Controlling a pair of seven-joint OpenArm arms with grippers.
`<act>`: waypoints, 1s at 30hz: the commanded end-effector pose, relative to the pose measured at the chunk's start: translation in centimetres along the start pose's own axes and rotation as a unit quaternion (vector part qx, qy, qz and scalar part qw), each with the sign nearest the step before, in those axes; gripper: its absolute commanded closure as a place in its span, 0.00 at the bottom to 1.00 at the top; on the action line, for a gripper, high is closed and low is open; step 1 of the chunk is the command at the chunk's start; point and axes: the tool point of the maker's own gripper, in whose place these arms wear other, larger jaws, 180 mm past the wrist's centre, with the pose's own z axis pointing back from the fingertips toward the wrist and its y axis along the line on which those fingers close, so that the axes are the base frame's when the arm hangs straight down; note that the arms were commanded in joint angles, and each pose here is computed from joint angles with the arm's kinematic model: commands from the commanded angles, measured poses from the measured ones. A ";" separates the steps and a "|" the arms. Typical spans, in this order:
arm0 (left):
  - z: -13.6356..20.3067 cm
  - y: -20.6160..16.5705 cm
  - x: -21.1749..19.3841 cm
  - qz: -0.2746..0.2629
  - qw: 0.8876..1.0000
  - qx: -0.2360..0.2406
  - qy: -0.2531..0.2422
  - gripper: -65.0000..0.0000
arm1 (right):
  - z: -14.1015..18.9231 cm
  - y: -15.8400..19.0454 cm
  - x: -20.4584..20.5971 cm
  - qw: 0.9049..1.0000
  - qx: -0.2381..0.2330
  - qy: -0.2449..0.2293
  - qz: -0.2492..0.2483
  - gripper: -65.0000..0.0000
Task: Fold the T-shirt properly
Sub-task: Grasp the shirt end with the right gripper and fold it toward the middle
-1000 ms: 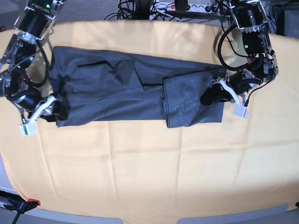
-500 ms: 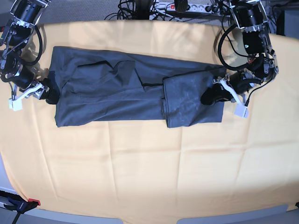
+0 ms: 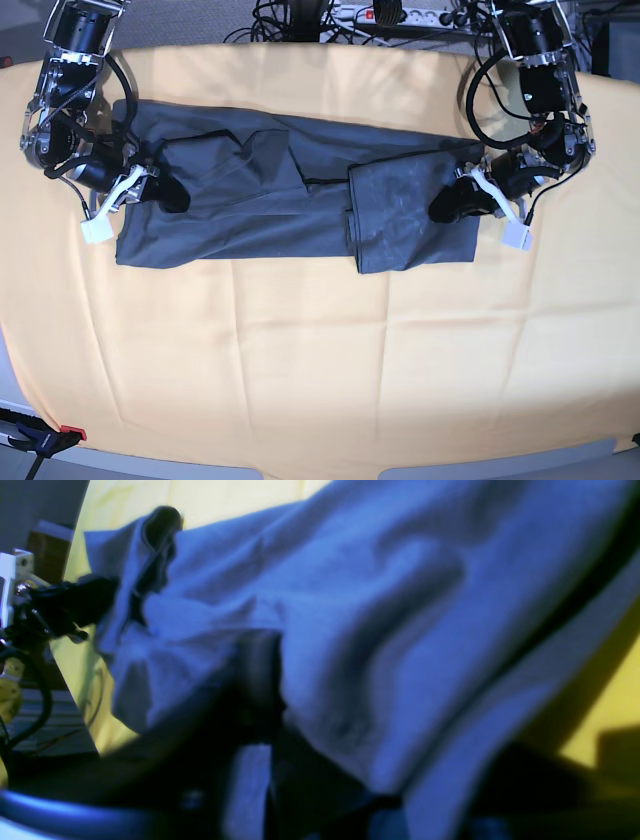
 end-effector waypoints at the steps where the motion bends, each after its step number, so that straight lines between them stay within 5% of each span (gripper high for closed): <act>1: 0.3 -0.4 1.6 -0.011 1.000 -0.009 -0.021 1.00 | 0.7 -1.2 -1.1 0.999 -0.027 0.040 0.009 0.82; 3: 0.4 -0.9 2.1 -0.004 0.999 -0.023 -0.034 1.00 | 1.4 -1.7 -0.3 0.999 -0.033 0.035 0.025 1.00; 11: 1.9 -4.2 5.2 0.018 0.985 -0.123 -0.117 1.00 | 5.7 -3.2 5.0 0.988 -0.100 0.013 0.114 1.00; 18: 3.2 -3.3 5.4 0.020 0.986 -0.111 -0.120 1.00 | 12.6 -8.0 9.6 0.950 -0.253 0.037 0.178 1.00; 23: 3.6 -2.9 5.3 0.023 0.987 -0.104 -0.123 1.00 | 18.5 -9.9 13.7 0.924 -0.346 0.020 0.160 1.00; 25: 3.6 -2.9 5.2 0.024 0.987 -0.105 -0.122 1.00 | 19.1 -9.0 14.9 0.935 -0.327 -0.005 0.138 1.00; 30: 3.5 -2.8 4.7 0.027 0.987 -0.103 -0.117 1.00 | 15.5 -3.3 14.8 0.974 -0.153 -0.029 0.162 1.00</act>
